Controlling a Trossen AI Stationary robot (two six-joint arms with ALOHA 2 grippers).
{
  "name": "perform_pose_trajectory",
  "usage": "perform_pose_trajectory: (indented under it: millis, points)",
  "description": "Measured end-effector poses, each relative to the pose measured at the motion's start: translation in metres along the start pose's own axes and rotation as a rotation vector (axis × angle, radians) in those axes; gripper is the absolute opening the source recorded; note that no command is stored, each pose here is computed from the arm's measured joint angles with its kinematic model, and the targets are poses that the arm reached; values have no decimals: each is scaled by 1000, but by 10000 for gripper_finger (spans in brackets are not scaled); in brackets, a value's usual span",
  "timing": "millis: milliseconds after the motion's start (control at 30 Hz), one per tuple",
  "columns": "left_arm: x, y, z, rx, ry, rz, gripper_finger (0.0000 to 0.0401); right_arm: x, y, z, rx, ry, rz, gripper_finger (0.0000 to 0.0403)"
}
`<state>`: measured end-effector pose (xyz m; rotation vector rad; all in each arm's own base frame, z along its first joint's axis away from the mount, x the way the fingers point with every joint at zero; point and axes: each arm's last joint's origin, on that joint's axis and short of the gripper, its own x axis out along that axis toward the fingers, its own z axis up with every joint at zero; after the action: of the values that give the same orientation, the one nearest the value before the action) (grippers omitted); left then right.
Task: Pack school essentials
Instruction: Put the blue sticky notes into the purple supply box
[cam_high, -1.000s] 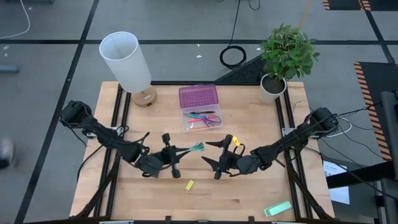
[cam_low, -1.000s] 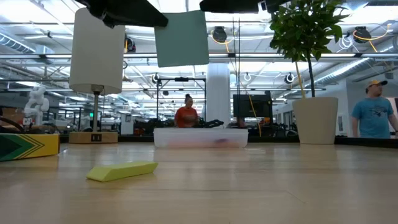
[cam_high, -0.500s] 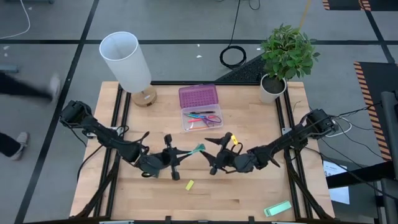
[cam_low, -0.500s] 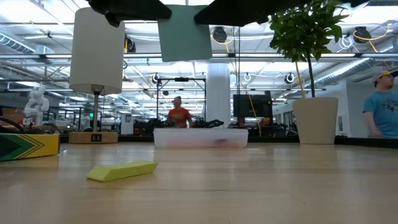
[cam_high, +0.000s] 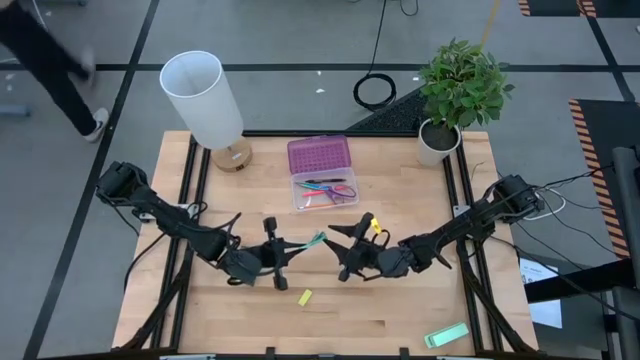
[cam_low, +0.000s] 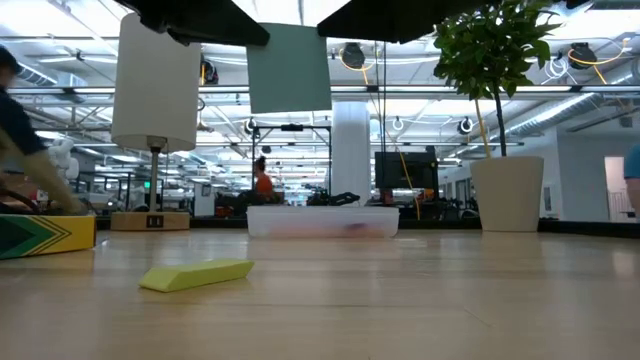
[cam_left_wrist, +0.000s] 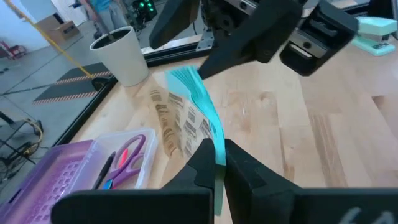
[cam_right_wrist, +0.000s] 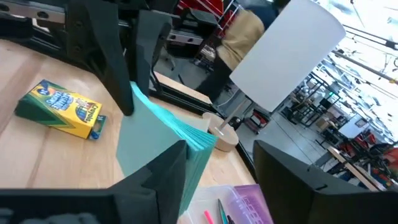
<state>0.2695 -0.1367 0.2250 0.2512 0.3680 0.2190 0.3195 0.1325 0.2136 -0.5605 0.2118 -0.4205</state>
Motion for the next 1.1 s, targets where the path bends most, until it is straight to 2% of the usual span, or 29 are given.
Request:
perform_pose_trajectory:
  millis: [167,367,467,567,667,800,933,1100]
  points:
    - [-1,-2,-1,35,5,-10,11,-1,1,-1,-14,7,4,157]
    - [3,6,-12,125,104,61,12,-9,-1,5,14,-1,26,158]
    - [6,12,-16,160,146,82,12,-15,-6,9,69,-5,101,180]
    - [10,17,-17,208,163,92,12,-15,-9,16,139,20,152,218]
    - [15,20,-18,261,172,49,12,-11,-8,27,143,66,174,264]
    - [20,18,-20,343,170,16,12,-1,1,47,93,126,264,307]
    - [21,8,-21,449,141,-10,12,15,14,49,39,188,342,308]
    - [18,-6,-24,524,122,-33,12,36,28,31,-13,231,319,287]
